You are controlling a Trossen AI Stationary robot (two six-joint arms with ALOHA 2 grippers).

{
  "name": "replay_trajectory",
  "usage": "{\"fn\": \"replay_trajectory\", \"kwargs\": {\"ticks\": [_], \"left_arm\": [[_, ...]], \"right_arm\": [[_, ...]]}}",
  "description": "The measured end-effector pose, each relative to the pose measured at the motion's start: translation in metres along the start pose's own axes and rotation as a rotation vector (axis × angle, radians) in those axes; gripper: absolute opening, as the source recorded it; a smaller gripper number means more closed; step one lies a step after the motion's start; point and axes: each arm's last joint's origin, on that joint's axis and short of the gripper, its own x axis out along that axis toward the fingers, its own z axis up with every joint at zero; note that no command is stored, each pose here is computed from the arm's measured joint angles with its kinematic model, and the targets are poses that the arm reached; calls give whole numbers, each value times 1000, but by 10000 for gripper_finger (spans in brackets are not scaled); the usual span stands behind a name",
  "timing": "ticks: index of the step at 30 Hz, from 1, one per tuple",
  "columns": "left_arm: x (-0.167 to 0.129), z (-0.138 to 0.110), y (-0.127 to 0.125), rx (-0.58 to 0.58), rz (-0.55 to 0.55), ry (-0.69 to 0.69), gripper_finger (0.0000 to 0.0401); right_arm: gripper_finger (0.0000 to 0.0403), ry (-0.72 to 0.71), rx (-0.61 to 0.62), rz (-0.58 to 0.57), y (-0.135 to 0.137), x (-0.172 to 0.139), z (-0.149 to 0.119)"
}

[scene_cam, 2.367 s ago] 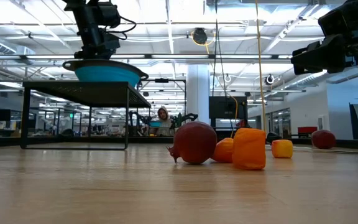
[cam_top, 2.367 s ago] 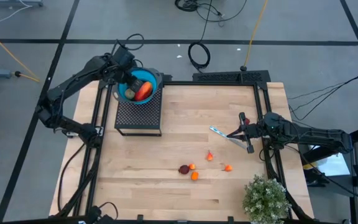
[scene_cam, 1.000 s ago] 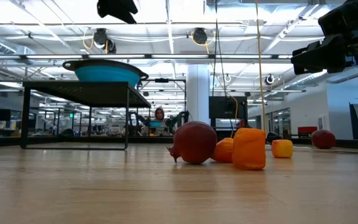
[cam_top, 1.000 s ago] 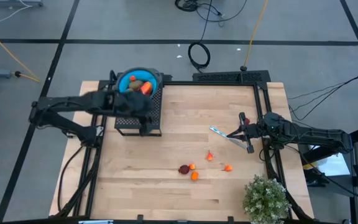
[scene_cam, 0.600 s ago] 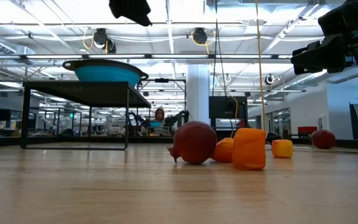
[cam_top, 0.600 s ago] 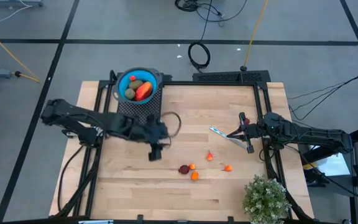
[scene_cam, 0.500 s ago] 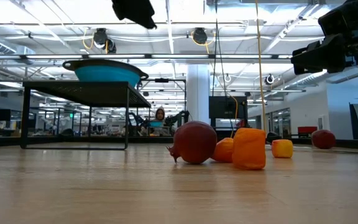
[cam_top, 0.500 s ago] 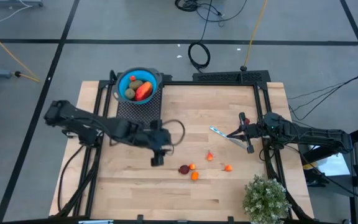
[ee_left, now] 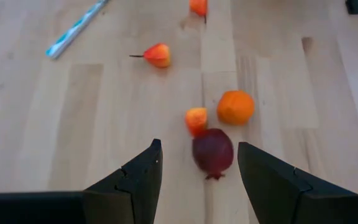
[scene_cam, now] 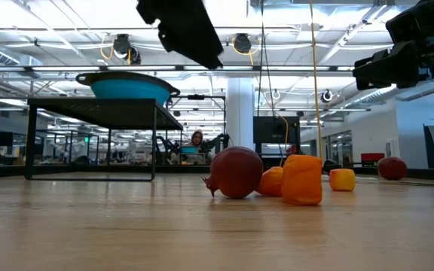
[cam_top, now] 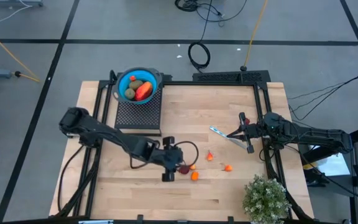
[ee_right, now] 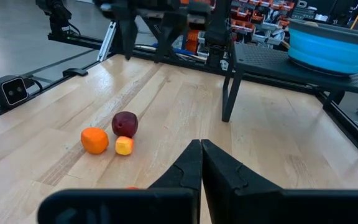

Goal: Pick & Place Fruit
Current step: Put the pomegranate into the blue strainer bowl on the shelf

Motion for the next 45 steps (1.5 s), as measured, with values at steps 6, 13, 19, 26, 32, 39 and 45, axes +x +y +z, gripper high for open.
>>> {"fn": "replay_trajectory", "kwargs": {"ticks": [6, 13, 19, 26, 32, 39, 45], "left_arm": [[26, -7, -5, 1, -1, 32, 209], [49, -17, -7, -36, 8, 88, 209], [52, -17, -8, -38, 5, 79, 209], [52, -14, -8, -44, -17, 58, 210], [52, -14, -7, -42, -19, 61, 222], [52, -14, -6, -67, -14, 60, 321], [52, -12, -7, -6, -18, 40, 379]], "right_arm": [[0, 0, 0, 0, 0, 0, 0], [0, 0, 0, 0, 0, 0, 0], [0, 0, 0, 0, 0, 0, 0], [0, 0, 0, 0, 0, 0, 0], [0, 0, 0, 0, 0, 0, 0], [0, 0, 0, 0, 0, 0, 0], [0, 0, 0, 0, 0, 0, 0]]}}
